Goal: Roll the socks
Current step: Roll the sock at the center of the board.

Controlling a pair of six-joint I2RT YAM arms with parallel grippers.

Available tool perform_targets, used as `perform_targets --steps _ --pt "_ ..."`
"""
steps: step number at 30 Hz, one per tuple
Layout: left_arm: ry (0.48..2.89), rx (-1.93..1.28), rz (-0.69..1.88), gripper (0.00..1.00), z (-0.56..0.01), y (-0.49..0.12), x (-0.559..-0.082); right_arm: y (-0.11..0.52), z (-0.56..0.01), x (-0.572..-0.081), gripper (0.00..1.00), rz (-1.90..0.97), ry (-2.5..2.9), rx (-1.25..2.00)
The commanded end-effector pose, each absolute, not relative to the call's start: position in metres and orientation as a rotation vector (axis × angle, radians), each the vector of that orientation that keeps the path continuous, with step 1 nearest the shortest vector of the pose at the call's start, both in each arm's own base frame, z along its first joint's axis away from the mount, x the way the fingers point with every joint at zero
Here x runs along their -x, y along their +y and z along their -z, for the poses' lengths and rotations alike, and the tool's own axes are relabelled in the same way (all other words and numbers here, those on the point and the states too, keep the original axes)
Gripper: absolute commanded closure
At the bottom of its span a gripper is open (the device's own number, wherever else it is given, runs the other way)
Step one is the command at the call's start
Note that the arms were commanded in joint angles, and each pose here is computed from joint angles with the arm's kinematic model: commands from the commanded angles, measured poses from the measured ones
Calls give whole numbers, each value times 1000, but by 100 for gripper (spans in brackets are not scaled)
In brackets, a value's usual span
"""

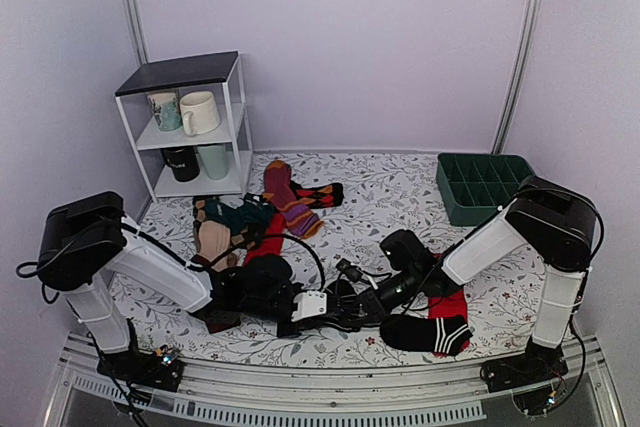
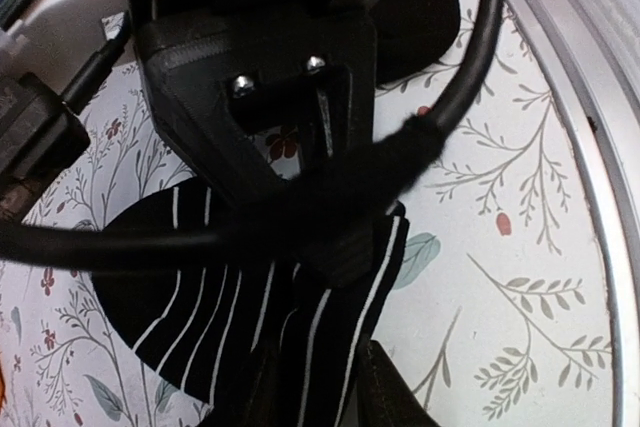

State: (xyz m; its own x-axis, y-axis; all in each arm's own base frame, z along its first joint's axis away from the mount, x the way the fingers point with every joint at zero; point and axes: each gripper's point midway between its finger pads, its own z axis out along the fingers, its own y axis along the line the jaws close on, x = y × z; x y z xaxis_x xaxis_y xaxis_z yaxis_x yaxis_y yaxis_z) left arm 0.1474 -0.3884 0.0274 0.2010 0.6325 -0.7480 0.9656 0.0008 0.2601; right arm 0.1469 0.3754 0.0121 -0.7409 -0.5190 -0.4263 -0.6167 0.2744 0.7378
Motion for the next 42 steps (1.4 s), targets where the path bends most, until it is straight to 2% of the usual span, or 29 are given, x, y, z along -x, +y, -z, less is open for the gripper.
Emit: perform_targets --steps 1,6,8,10,18,23,29,31,38,42 --pt "1527 -1773 563 74 -15 -392 -139 315 61 -114 93 -1223 2897 960" --pt "1552 -1773 548 77 -9 -391 -141 314 61 -114 92 -1219 2901 964" --pt "1557 -1785 561 86 -9 -392 -139 314 61 -114 91 -1213 2900 965" --pt "1569 -1792 576 100 -9 -392 -137 315 60 -116 89 -1208 2889 965" --pt "1665 -1762 721 100 -8 -379 -119 335 28 -148 75 -1187 2635 966" --pt "1788 -1748 889 100 2 -372 -105 350 -42 -180 61 -1196 2198 935" --pt "1897 -1760 1041 100 13 -369 -99 349 -92 -167 57 -1056 1847 1065" --pt "1914 -1754 1076 100 12 -368 -100 350 -105 -152 52 -951 1709 1137" --pt "1973 -1745 1135 100 19 -367 -104 358 -77 -118 50 -693 1614 1389" --pt "1972 -1742 1147 100 19 -367 -105 366 -52 -119 50 -544 1647 1435"
